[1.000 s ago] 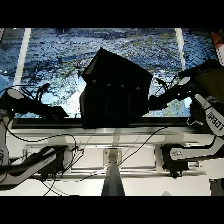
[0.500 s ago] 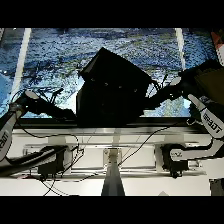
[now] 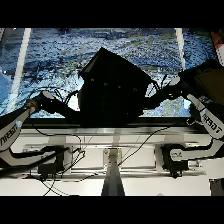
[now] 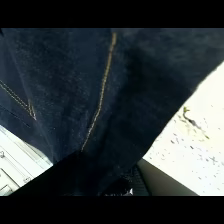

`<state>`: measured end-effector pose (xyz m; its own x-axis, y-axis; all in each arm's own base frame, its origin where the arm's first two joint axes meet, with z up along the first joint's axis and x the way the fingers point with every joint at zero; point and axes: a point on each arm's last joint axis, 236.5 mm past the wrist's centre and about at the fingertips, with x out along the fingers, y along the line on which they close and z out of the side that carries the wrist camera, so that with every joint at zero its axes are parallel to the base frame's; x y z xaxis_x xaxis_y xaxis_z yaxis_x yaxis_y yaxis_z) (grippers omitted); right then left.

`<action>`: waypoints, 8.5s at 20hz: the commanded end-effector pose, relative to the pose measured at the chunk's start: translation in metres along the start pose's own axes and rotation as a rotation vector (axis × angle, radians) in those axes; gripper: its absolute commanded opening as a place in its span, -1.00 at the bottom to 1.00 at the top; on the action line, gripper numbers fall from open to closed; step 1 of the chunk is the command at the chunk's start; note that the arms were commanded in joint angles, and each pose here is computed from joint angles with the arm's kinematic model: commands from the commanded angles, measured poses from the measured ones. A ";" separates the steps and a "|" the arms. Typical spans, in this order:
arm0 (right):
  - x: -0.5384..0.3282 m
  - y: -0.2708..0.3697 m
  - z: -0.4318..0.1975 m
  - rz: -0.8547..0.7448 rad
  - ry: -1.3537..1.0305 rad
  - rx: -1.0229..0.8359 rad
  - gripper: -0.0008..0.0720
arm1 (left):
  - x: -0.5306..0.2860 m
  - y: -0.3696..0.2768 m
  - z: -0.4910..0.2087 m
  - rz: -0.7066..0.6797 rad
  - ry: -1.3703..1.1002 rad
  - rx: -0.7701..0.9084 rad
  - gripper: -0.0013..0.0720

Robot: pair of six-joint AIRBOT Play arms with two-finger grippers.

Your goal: Fold the clothes and pants, and hang the long-sleeved shirts on hangers.

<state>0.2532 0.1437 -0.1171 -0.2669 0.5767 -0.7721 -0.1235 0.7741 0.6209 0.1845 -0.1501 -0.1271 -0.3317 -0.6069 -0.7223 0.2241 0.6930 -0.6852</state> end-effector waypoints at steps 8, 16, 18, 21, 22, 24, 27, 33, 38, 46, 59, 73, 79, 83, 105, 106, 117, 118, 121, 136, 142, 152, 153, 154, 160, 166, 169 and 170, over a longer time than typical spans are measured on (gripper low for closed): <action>-0.021 0.049 0.027 -0.061 -0.095 -0.203 -0.87 | -0.013 -0.015 0.029 0.030 -0.053 0.104 -0.93; -0.239 0.196 0.098 -0.213 -0.793 -0.596 -0.87 | -0.242 -0.144 0.165 0.289 -0.719 0.541 -0.93; -0.290 0.240 0.085 -0.204 -0.953 -0.672 -0.87 | -0.332 -0.200 0.162 0.352 -0.998 0.611 -0.93; -0.335 0.306 0.042 -0.079 -1.104 -0.762 -0.87 | -0.432 -0.275 0.111 0.454 -1.368 0.710 -0.92; -0.342 0.319 0.028 -0.051 -1.132 -0.783 -0.87 | -0.450 -0.294 0.087 0.500 -1.449 0.744 -0.92; -0.350 0.331 0.007 -0.048 -1.159 -0.817 -0.88 | -0.465 -0.316 0.043 0.625 -1.514 0.807 -0.92; -0.339 0.347 -0.029 0.050 -1.092 -0.807 -0.87 | -0.473 -0.337 -0.010 0.728 -1.586 0.827 -0.92; -0.295 0.339 -0.077 0.141 -0.943 -0.744 -0.88 | -0.406 -0.309 -0.051 0.697 -1.373 0.700 -0.93; -0.217 0.257 -0.031 0.209 -0.856 -0.362 -0.88 | -0.330 -0.196 0.012 0.546 -1.200 0.411 -0.93; -0.185 0.089 0.105 0.115 -1.132 0.289 -0.88 | -0.255 -0.073 0.154 0.315 -1.312 -0.008 -0.92; -0.145 -0.019 0.021 -0.243 -0.502 0.256 -0.88 | -0.040 -0.128 0.037 0.054 -0.297 0.039 -0.93; -0.100 -0.032 -0.022 -0.263 -0.296 0.128 0.93 | -0.016 -0.056 0.002 0.285 -0.062 -0.066 0.93; -0.103 -0.062 -0.007 -0.329 -0.387 0.278 0.92 | 0.003 -0.047 -0.002 0.267 0.005 -0.120 0.92; -0.078 -0.068 -0.025 -0.310 -0.339 0.322 0.92 | 0.005 -0.054 0.006 0.233 -0.029 -0.133 0.92; -0.134 -0.080 -0.030 -0.070 -0.451 0.426 0.27 | 0.007 -0.074 0.029 0.138 -0.120 -0.167 0.92; -0.124 -0.072 -0.041 0.009 -0.401 0.418 0.27 | 0.007 -0.074 0.029 0.139 -0.120 -0.167 0.92; -0.033 -0.028 -0.008 0.238 -0.373 0.433 0.72 | 0.007 -0.078 0.032 0.121 -0.131 -0.176 0.92; -0.026 -0.022 -0.007 0.246 -0.350 0.428 0.72 | 0.007 -0.077 0.034 0.124 -0.144 -0.176 0.92; -0.004 -0.003 -0.007 0.246 -0.289 0.362 0.71 | 0.004 -0.072 0.049 0.141 -0.207 -0.173 0.92; -0.087 0.037 0.106 -0.053 -0.613 -0.064 -0.87 | -0.043 -0.050 0.103 0.360 -0.407 0.096 0.92; -0.319 0.043 0.130 -0.382 -1.073 -0.082 -0.87 | -0.161 -0.101 0.145 0.585 -0.658 0.387 0.92; -0.491 -0.070 -0.100 -0.715 -1.193 0.782 -0.87 | -0.250 -0.185 0.122 0.572 -0.974 0.528 0.92; -0.492 -0.080 -0.128 -0.719 -1.191 0.905 -0.87 | -0.253 -0.188 0.120 0.571 -0.987 0.534 0.92; -0.494 -0.089 -0.157 -0.714 -1.206 1.036 -0.87 | -0.256 -0.191 0.117 0.571 -0.997 0.540 0.92; -0.487 -0.120 -0.271 -0.707 -1.219 1.446 -0.41 | -0.257 -0.192 0.116 0.570 -1.002 0.541 0.92; -0.483 -0.128 -0.246 -0.659 -1.174 1.298 0.70 | -0.257 -0.192 0.116 0.570 -1.001 0.541 0.92; -0.478 -0.115 -0.182 -0.565 -1.155 1.115 -0.71 | -0.257 -0.192 0.116 0.570 -1.002 0.541 0.92; -0.477 -0.106 -0.157 -0.557 -1.150 1.032 -0.87 | -0.257 -0.192 0.116 0.570 -1.001 0.541 0.92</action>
<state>0.1965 -0.2820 0.2074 0.3520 -0.3886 -0.8515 0.9062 0.3691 0.2062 0.3331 -0.1724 0.1789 0.7149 -0.4673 -0.5202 0.5284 0.8482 -0.0359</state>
